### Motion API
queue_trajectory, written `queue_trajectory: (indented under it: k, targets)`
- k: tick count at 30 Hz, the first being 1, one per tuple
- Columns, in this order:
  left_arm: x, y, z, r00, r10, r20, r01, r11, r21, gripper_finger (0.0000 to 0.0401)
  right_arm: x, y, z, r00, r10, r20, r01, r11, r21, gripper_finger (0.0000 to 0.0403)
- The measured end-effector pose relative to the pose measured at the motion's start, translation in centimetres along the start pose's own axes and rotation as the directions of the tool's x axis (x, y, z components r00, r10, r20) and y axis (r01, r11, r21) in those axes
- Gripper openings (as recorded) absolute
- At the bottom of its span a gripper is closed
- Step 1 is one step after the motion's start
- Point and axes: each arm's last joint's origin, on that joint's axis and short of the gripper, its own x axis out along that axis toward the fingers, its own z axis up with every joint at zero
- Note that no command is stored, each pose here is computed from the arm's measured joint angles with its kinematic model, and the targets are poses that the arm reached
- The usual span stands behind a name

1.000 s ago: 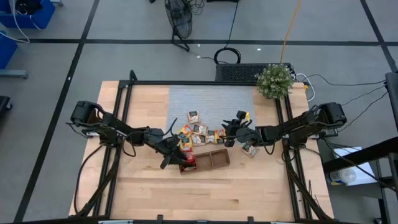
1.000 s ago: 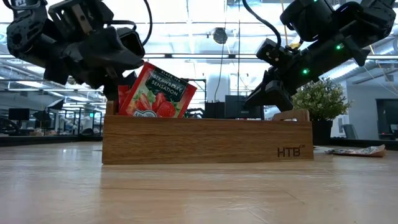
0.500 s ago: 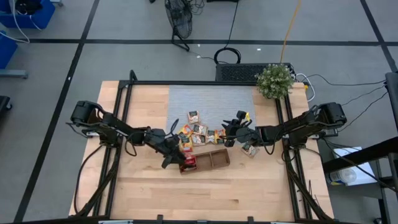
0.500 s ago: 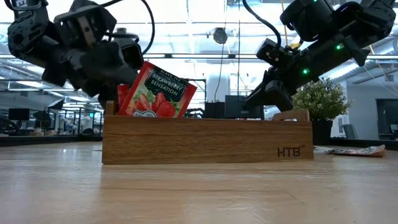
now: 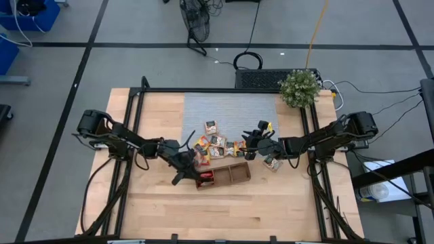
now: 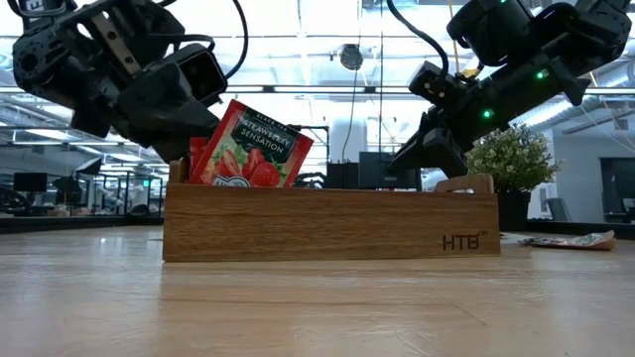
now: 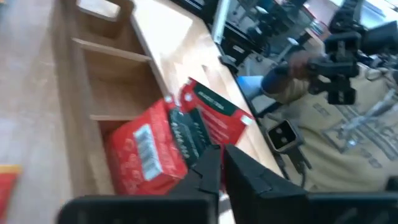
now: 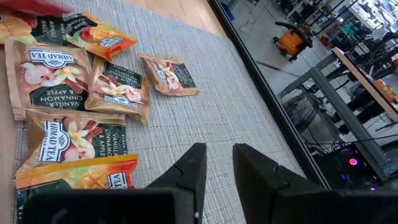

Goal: Pick & Place Tea
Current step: Put the red tea bag into the left section of the wooden organizer

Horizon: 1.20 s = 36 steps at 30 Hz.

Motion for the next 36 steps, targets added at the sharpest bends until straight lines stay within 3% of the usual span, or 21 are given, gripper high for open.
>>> queue_trajectory:
  k: [10,13,16,19,23,32,34,36]
  targets:
    - [-0.3,0.1,0.1,1.0,0.02,-0.006,-0.02,1.0,0.016,0.0007,0.0,0.0,0.0,1.0,0.0,0.0,0.0,1.0,0.0,0.007]
    - [-0.7,0.7,0.1,0.976,0.217,-0.028,-0.218,0.976,-0.02,0.0006,0.0,0.0,0.0,1.0,-0.001,-0.001,0.001,1.0,0.001,0.007]
    - [-1.2,0.6,0.7,0.904,0.42,-0.085,-0.419,0.908,0.029,0.0013,0.1,-0.1,0.0,1.0,-0.005,-0.003,0.005,1.0,0.007,0.007]
    - [-1.5,0.2,1.9,0.834,0.538,-0.125,-0.537,0.842,0.048,0.0015,0.2,-0.3,-0.1,1.0,-0.01,-0.007,0.011,1.0,0.019,0.007]
    - [-1.3,-0.4,3.3,0.805,0.568,-0.174,-0.558,0.823,0.104,0.0015,0.4,-0.5,-0.1,1.0,-0.021,-0.014,0.022,0.999,0.029,0.007]
    - [-1.4,-1.2,4.6,0.801,0.565,-0.198,-0.533,0.824,0.193,0.0004,0.7,-0.9,-0.3,0.999,-0.037,-0.026,0.038,0.999,0.036,0.007]
    - [-1.8,-1.3,4.5,0.767,0.602,-0.223,-0.567,0.798,0.206,0.0006,0.8,-1.0,-0.3,0.999,-0.04,-0.03,0.041,0.999,0.036,0.007]
    - [-2.3,-1.1,4.2,0.703,0.67,-0.237,-0.639,0.742,0.201,0.0014,0.8,-1.1,-0.4,0.999,-0.042,-0.034,0.043,0.998,0.035,0.007]
